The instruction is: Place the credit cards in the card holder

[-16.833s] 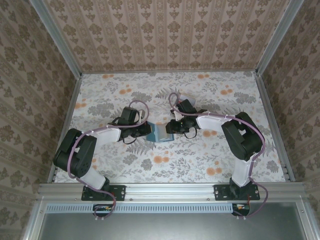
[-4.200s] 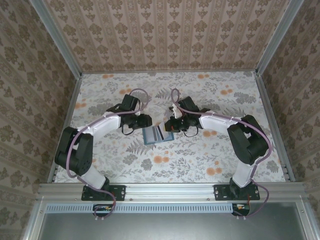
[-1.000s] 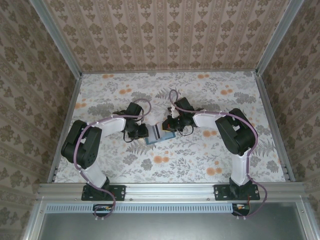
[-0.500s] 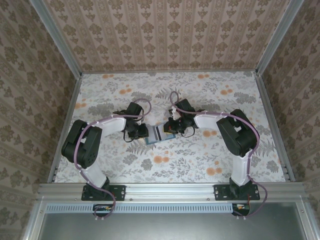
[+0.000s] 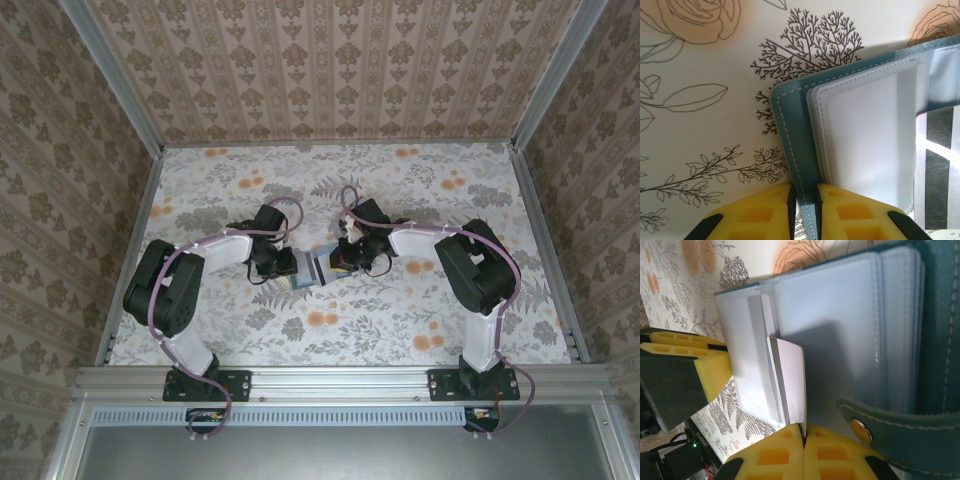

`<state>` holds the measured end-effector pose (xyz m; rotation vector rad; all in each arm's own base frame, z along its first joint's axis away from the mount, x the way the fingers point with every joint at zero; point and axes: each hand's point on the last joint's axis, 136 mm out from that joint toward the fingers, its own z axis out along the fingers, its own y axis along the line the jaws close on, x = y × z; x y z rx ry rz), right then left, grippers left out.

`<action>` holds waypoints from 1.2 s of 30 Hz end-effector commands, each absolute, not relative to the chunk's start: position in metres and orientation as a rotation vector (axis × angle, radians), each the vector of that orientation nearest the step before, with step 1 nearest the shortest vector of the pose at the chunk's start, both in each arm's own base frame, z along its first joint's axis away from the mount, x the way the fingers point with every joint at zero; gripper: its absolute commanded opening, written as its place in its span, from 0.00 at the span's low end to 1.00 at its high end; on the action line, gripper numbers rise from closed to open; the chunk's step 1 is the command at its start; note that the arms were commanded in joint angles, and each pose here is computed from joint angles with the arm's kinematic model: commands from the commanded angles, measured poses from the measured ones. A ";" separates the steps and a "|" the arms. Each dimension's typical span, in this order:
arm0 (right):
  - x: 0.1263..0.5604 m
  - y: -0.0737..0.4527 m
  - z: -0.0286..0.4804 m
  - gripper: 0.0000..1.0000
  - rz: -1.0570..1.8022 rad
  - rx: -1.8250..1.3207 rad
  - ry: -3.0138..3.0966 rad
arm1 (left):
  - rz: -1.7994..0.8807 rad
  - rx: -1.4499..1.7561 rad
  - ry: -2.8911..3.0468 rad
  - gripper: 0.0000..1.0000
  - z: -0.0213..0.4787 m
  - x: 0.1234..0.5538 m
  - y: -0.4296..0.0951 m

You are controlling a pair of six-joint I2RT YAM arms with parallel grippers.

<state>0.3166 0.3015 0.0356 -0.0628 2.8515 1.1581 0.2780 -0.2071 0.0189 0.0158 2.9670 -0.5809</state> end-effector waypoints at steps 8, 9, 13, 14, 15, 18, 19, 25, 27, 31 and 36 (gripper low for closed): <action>0.297 0.298 0.024 0.05 1.120 -0.109 2.980 | -0.652 0.069 2.956 0.20 0.017 0.281 -0.230; 0.299 0.300 0.024 0.05 1.120 -0.120 2.977 | -0.652 0.071 2.955 0.20 0.017 0.281 -0.230; 0.309 0.306 0.024 0.05 1.126 -0.146 2.963 | -0.649 0.075 2.958 0.20 0.016 0.280 -0.230; 0.312 0.307 0.024 0.05 1.129 -0.150 2.958 | -0.650 0.075 2.958 0.20 0.016 0.280 -0.230; 0.315 0.308 0.024 0.05 1.127 -0.153 2.950 | -0.652 0.075 2.956 0.20 0.017 0.280 -0.230; 0.325 0.307 0.022 0.05 1.100 -0.144 2.919 | -0.649 0.075 2.954 0.20 0.017 0.280 -0.230; 0.330 0.305 0.021 0.05 1.096 -0.131 2.910 | -0.649 0.077 2.954 0.19 0.017 0.280 -0.230; 0.349 0.306 0.018 0.04 1.082 -0.117 2.859 | -0.650 0.085 2.956 0.19 0.017 0.280 -0.230; 0.352 0.306 0.015 0.04 1.081 -0.109 2.845 | -0.651 0.086 2.958 0.19 0.016 0.280 -0.230; 0.356 0.306 0.012 0.04 1.066 -0.115 2.822 | -0.647 0.085 2.963 0.18 0.015 0.278 -0.229; 0.360 0.303 0.011 0.04 1.027 -0.143 2.789 | -0.649 0.081 2.963 0.18 0.014 0.278 -0.229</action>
